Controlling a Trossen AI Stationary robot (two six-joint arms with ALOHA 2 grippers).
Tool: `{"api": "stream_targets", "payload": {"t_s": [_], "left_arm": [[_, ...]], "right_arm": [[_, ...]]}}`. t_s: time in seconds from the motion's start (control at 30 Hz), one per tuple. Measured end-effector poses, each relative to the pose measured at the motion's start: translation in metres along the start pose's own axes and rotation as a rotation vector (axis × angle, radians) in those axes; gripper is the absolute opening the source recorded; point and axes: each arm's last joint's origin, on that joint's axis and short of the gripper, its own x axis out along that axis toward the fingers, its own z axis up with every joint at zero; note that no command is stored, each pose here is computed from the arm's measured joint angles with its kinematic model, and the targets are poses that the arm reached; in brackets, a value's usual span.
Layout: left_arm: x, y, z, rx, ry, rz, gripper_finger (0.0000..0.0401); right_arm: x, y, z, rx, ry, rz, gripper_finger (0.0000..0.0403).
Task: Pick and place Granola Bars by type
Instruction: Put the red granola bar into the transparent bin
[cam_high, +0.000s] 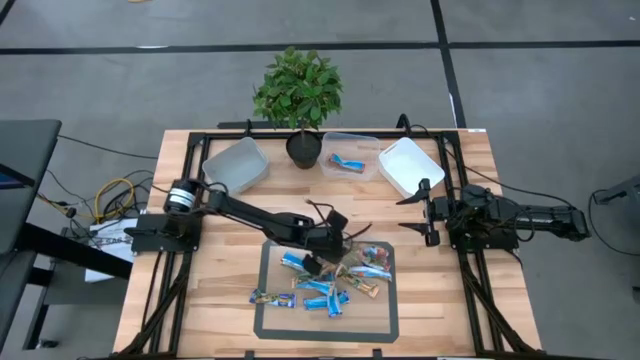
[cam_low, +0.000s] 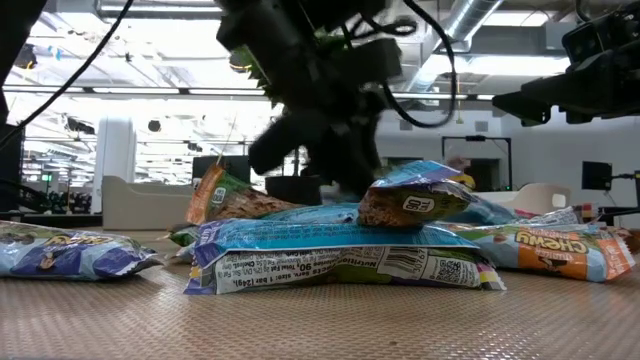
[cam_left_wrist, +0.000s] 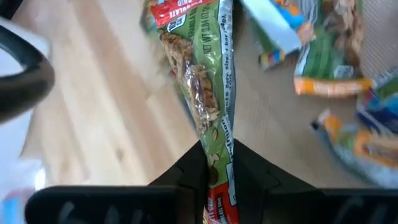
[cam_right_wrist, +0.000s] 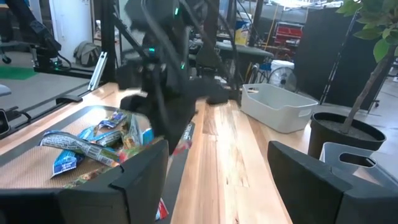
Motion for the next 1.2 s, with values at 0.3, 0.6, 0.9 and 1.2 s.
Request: {"api": "stream_targets", "payload": {"t_s": [0.3,0.6,0.9,1.2], "left_arm": [[-0.031,0.044,-0.013,-0.088,0.025,0.131,0.0051],[-0.031,0.114,-0.045,-0.232,0.035,0.462,0.0051],[-0.014,0.151,-0.074,-0.314,0.044,0.564,0.0051],[0.024,0.183,-0.077,-0.301,0.197,0.678,0.0055]], "right_arm": [[0.000,0.000,0.000,0.000,0.000,0.000,0.0270],[0.000,0.000,0.000,0.000,0.000,0.000,0.0270],[0.000,0.000,0.000,0.000,-0.001,0.000,0.0270],[0.000,0.000,0.000,0.000,0.002,-0.002,0.0270]]}}
